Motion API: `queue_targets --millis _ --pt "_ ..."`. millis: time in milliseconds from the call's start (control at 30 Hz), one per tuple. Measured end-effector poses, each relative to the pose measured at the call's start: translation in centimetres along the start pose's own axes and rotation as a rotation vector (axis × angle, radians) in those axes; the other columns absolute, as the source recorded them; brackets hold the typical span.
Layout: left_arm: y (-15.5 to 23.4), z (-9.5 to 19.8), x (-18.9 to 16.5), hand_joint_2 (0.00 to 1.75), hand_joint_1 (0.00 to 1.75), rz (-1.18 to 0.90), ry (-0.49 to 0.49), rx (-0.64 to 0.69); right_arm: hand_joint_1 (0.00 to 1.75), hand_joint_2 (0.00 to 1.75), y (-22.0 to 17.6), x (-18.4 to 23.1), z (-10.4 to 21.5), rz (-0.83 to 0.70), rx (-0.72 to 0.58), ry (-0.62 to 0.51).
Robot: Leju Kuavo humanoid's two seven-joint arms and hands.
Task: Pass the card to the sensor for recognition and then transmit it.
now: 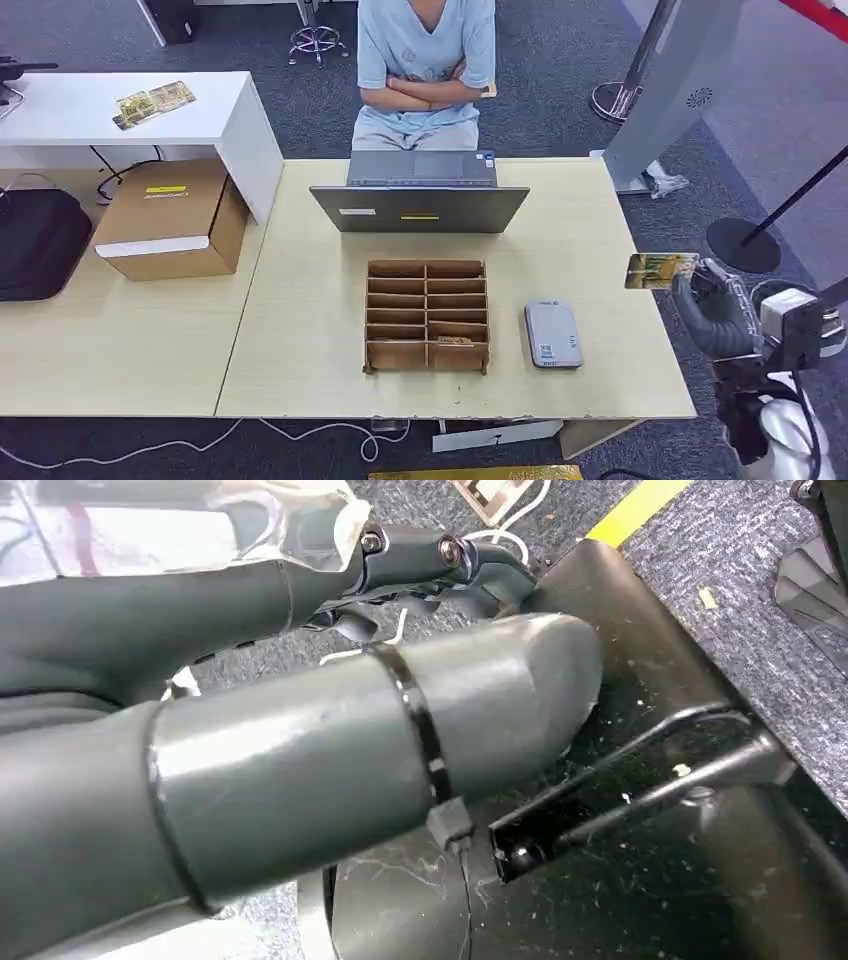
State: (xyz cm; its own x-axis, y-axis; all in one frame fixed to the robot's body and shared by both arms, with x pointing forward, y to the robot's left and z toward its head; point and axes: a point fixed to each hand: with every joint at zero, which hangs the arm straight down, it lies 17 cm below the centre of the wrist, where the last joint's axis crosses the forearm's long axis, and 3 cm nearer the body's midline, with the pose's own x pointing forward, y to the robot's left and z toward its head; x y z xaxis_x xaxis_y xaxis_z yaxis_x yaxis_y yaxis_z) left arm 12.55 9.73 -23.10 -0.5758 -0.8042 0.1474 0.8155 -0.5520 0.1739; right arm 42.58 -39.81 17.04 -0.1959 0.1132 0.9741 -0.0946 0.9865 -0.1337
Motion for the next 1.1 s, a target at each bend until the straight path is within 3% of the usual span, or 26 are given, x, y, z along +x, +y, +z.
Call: queue_targets --millis 433,1100 --pt "0.3 0.2 0.0 0.0 0.0 0.003 0.032 -0.01 1.75 1.75 -0.3 -1.0 -1.1 -0.003 -0.004 0.03" --pt "0.0 0.2 0.1 0.0 0.0 0.01 0.016 -0.024 1.75 1.75 1.9 -6.4 -2.3 -0.009 0.037 0.162"
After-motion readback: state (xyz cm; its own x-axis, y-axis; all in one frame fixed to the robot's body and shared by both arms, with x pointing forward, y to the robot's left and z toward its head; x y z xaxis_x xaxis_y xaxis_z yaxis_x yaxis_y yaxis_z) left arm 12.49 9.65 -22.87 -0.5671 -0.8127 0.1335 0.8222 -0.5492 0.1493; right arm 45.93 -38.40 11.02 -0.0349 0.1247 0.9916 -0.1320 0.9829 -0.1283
